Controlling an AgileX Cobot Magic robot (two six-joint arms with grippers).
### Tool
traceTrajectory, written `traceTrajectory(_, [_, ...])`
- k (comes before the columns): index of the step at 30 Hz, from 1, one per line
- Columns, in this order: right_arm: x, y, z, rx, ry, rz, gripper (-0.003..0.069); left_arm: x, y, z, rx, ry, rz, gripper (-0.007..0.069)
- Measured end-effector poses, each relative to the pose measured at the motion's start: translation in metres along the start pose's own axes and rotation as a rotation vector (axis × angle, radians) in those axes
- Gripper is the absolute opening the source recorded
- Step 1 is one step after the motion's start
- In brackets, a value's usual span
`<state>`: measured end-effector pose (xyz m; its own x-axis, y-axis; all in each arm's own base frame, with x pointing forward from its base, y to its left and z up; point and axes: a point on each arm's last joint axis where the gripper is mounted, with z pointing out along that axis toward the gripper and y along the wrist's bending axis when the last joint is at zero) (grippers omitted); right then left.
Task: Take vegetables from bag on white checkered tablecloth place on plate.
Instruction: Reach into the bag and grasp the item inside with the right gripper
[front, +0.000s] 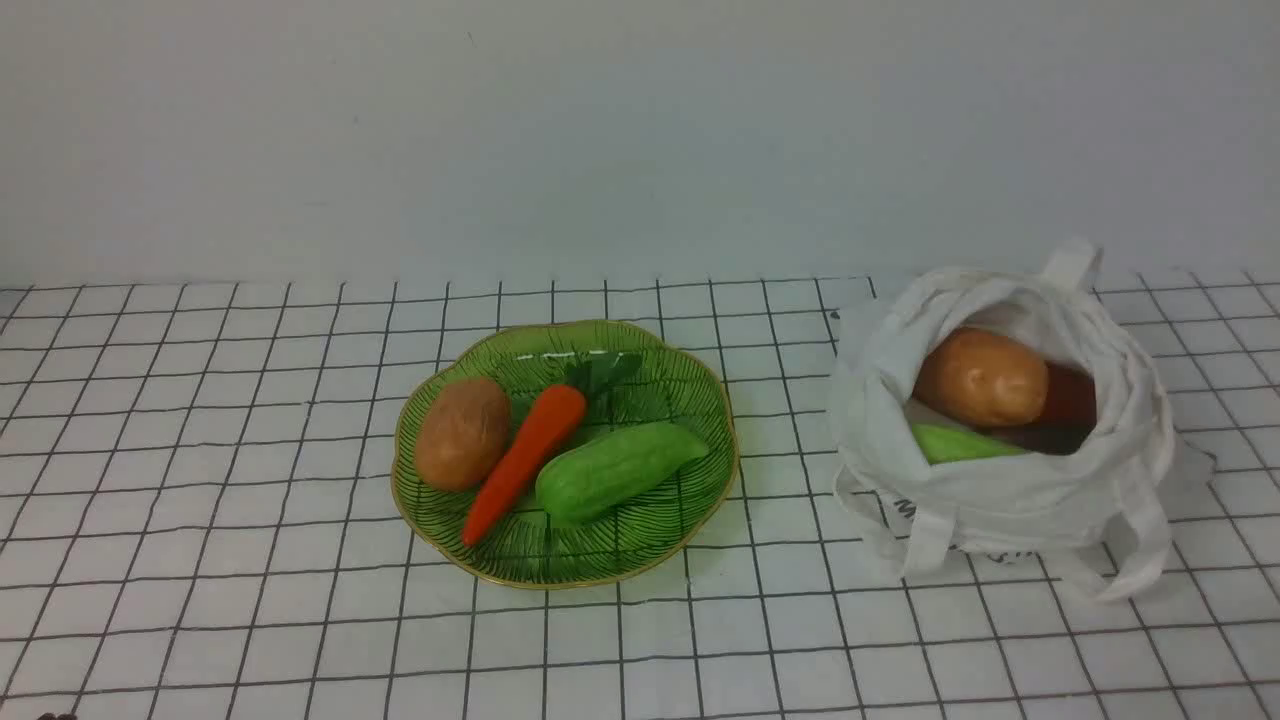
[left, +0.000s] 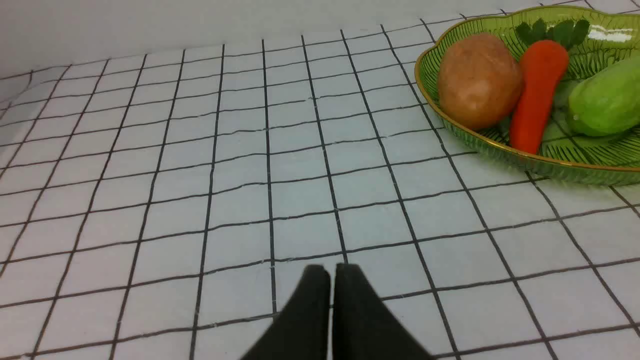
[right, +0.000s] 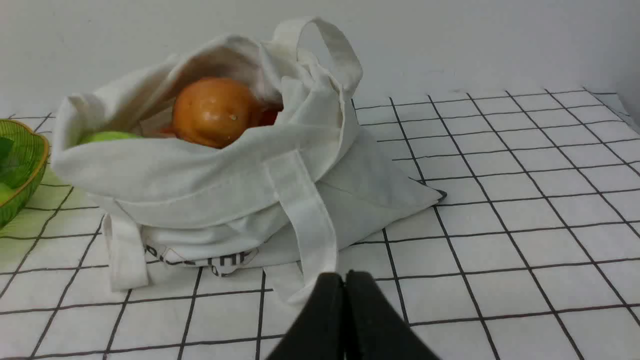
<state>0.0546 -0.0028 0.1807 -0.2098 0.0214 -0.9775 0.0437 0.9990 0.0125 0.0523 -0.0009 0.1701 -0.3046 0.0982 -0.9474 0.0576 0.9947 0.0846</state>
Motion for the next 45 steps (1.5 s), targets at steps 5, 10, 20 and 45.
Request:
traceTrajectory(5, [0.000,0.000,0.000,0.000,0.000,0.000,-0.0012,0.000,0.000,0.000,0.000,0.000,0.000,-0.0008])
traceTrajectory(10, [0.000,0.000,0.000,0.000,0.000,0.000,-0.0012,0.000,0.000,0.000,0.000,0.000,0.000,-0.0008])
traceTrajectory(20, [0.000,0.000,0.000,0.000,0.000,0.000,-0.0012,0.000,0.000,0.000,0.000,0.000,0.000,-0.0008])
traceTrajectory(45, [-0.028,-0.001,-0.004,-0.105,-0.326,0.698,-0.0012,0.000,0.000,0.000,0.000,0.000,0.000,-0.0008])
